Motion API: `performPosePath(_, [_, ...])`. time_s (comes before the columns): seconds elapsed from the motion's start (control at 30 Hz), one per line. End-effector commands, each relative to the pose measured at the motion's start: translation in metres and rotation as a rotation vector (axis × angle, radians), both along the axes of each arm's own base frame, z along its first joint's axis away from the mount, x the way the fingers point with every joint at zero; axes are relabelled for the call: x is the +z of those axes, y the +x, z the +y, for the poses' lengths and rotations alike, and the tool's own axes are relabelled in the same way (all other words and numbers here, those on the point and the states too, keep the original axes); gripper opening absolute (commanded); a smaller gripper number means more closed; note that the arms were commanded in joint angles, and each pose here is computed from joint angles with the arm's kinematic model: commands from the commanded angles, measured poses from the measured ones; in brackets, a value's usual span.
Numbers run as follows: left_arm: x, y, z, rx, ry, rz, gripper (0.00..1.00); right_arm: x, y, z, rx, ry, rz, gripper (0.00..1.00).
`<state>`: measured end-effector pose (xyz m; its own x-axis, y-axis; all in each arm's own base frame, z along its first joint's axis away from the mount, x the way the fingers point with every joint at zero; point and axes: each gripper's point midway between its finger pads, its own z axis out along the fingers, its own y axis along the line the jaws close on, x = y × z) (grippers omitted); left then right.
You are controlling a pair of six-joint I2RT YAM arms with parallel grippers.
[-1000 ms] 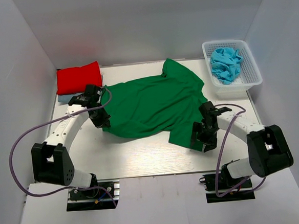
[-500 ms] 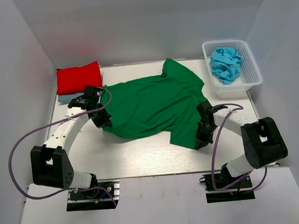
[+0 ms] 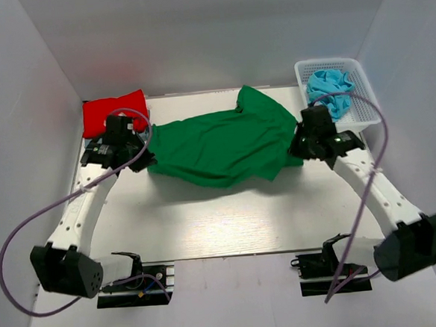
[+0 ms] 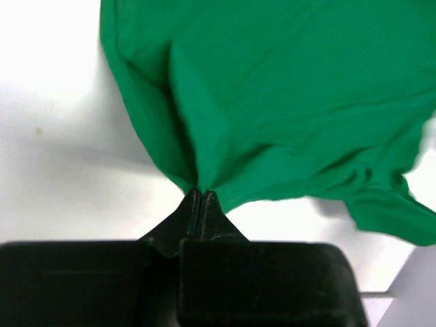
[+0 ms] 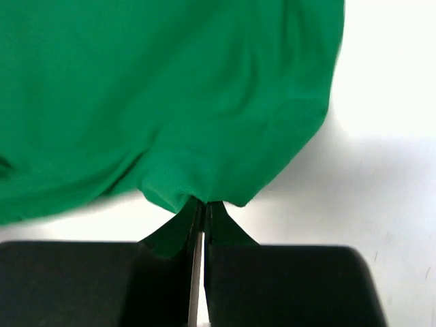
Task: Fold and stack the t-shirts
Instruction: Flatten out the tshirt
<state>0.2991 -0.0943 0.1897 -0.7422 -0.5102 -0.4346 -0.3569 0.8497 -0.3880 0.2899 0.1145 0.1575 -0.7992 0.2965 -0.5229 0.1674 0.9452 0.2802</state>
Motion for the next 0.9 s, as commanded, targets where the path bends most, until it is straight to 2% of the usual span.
performPosePath(0.0, [0.069,0.014,0.004,0.021,-0.013,-0.247,0.0,0.076,0.025,-0.021,-0.051,-0.06,-0.286,0.0])
performPosePath(0.1, [0.116,0.018,0.009,0.039,-0.02,-0.395,0.0,0.13,0.044,-0.031,-0.089,-0.077,-0.502,0.0])
performPosePath(0.2, [0.162,0.017,0.016,0.068,-0.017,-0.52,0.0,0.177,0.043,-0.046,-0.147,-0.097,-0.651,0.0])
performPosePath(0.23, [0.172,0.018,0.019,0.083,-0.011,-0.543,0.0,0.21,0.041,-0.051,-0.159,-0.092,-0.757,0.0])
performPosePath(0.3, [0.201,0.011,0.028,0.112,0.003,-0.616,0.0,0.25,0.041,-0.065,-0.206,-0.129,-0.87,0.0])
performPosePath(0.47, [0.257,-0.012,0.054,0.196,0.058,-0.711,0.0,0.34,0.018,-0.089,-0.283,-0.172,-1.081,0.0])
performPosePath(0.57, [0.288,-0.034,0.072,0.256,0.085,-0.778,0.0,0.368,0.003,-0.102,-0.303,-0.226,-1.15,0.0])
performPosePath(0.67, [0.316,-0.051,0.081,0.281,0.091,-0.851,0.0,0.409,-0.024,-0.111,-0.317,-0.216,-1.261,0.0])
performPosePath(0.87, [0.377,-0.096,0.08,0.223,0.051,-1.04,0.0,0.465,-0.077,-0.103,-0.181,-0.154,-1.418,0.0])
